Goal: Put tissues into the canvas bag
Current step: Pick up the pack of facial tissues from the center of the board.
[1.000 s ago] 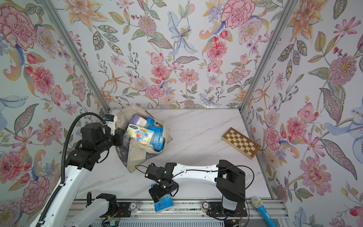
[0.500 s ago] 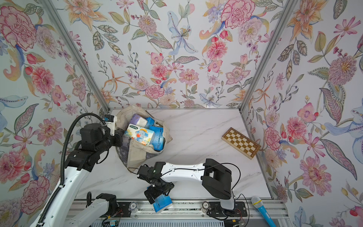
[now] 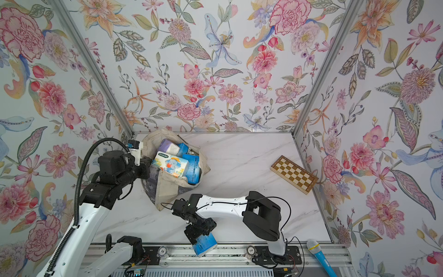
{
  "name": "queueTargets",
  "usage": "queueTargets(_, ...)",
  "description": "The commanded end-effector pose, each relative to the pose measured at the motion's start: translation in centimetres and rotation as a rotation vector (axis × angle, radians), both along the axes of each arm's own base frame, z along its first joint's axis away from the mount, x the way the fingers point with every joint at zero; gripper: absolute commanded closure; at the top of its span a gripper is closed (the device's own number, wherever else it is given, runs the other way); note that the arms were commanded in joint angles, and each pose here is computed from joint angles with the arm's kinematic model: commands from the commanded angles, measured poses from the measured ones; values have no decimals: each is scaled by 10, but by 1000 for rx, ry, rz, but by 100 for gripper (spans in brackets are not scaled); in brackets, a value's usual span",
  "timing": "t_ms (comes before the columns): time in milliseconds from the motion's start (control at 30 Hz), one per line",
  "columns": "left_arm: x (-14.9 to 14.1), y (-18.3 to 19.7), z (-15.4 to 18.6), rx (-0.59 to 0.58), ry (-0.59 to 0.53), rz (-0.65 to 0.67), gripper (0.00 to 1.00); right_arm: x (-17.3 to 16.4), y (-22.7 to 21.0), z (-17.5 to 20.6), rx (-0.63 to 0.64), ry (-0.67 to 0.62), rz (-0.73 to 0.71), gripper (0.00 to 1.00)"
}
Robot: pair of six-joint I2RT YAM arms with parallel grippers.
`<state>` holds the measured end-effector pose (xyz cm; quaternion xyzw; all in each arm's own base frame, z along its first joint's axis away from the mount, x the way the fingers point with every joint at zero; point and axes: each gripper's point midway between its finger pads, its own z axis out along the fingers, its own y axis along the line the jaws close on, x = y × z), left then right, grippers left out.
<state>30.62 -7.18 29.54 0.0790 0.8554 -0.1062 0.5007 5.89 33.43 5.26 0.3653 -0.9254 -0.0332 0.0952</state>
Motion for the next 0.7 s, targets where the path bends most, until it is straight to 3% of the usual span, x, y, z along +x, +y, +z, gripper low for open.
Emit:
queueTargets(0, 6, -14, 21, -26, -87, -60, 99, 17, -30, 0, -92, -71, 4, 23)
queueTargets(200, 8, -12, 19, -20, -76, -46, 99, 55, -50, 15, -73, -142, -74, 39)
queueTargets(667, 9, -5, 13, -18, -49, 2, 100, 134, -102, 46, -37, -274, -221, 44)
